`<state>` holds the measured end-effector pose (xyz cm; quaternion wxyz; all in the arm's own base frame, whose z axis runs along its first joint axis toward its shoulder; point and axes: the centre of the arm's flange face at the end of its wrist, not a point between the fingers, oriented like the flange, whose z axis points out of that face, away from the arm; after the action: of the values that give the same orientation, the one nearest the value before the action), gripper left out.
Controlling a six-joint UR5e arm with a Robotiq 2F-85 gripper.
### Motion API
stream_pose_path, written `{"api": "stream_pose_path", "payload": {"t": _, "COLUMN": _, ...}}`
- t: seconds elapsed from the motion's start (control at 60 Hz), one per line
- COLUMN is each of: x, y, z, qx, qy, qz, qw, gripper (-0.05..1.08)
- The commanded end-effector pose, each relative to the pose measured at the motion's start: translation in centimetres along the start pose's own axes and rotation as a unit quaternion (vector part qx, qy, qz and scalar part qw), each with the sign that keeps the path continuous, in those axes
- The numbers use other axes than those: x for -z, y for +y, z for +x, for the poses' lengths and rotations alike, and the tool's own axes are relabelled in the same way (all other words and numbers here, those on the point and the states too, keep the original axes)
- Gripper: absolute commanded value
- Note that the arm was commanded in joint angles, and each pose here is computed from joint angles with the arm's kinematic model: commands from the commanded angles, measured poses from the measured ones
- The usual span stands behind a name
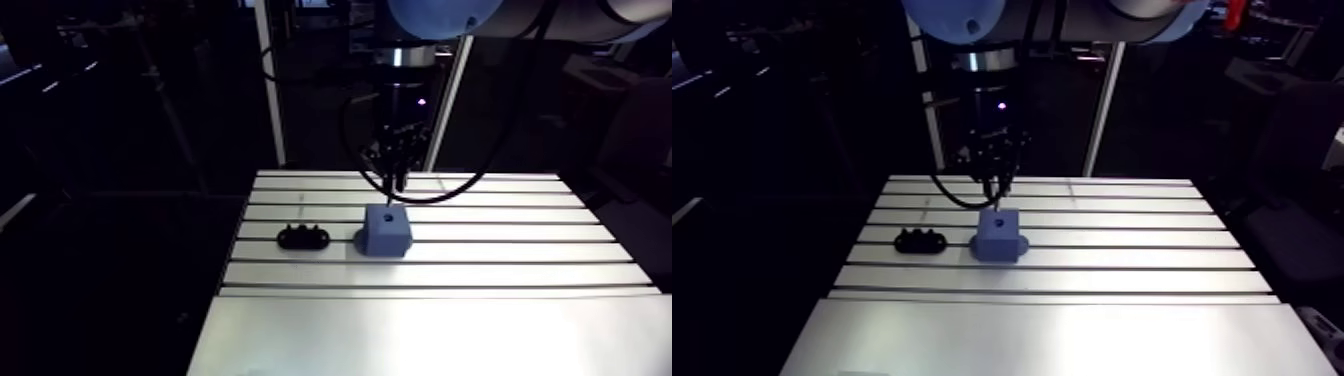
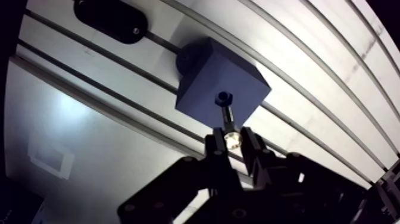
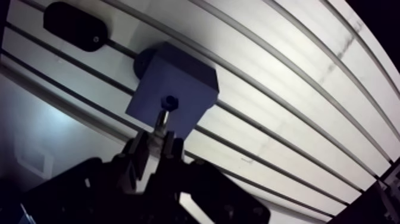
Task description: Pick up the M10 bolt and insert it into the hex recess until seated.
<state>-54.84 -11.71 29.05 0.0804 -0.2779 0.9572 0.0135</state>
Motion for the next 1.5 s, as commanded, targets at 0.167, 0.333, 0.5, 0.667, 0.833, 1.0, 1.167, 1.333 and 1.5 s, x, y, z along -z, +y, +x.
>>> {"api": "stream_pose_path", "payload": {"t": 0.167, "x": -1.3, "y": 0.2, "z": 0.4, "qx": 0.001, "qy": -0.011, "qz": 0.0051, "qw": 1.000, "gripper": 1.08}}
{"api": "stream_pose_path", "payload": {"t": 0.333, "x": -1.3, "y": 0.2, "z": 0.6, "qx": 0.001, "qy": -0.010, "qz": 0.0056, "qw": 1.000, "gripper": 1.08}}
{"api": "stream_pose_path", "payload": {"t": 0.5, "x": -1.3, "y": 0.4, "z": 0.8, "qx": 0.002, "qy": -0.010, "qz": 0.0047, "qw": 1.000, "gripper": 1.08}}
{"api": "stream_pose_path", "payload": {"t": 0.667, "x": -1.4, "y": 0.4, "z": 0.8, "qx": 0.001, "qy": -0.011, "qz": 0.0055, "qw": 1.000, "gripper": 1.08}}
{"api": "stream_pose_path", "payload": {"t": 0.833, "x": -1.6, "y": 0.3, "z": 0.7, "qx": 0.002, "qy": -0.012, "qz": 0.0079, "qw": 1.000, "gripper": 1.08}}
{"api": "stream_pose_path", "payload": {"t": 1.0, "x": -1.7, "y": 0.2, "z": 0.7, "qx": 0.002, "qy": -0.014, "qz": 0.0088, "qw": 1.000, "gripper": 1.08}}
{"api": "stream_pose_path", "payload": {"t": 1.167, "x": -2.1, "y": 0.2, "z": 0.7, "qx": 0.002, "qy": -0.017, "qz": 0.0096, "qw": 1.000, "gripper": 1.08}}
{"api": "stream_pose_path", "payload": {"t": 1.333, "x": -2.5, "y": 0.3, "z": 0.8, "qx": 0.002, "qy": -0.021, "qz": 0.0110, "qw": 1.000, "gripper": 1.08}}
{"api": "stream_pose_path", "payload": {"t": 1.5, "x": -2.7, "y": 0.3, "z": 0.8, "qx": 0.002, "qy": -0.023, "qz": 0.0112, "qw": 1.000, "gripper": 1.08}}
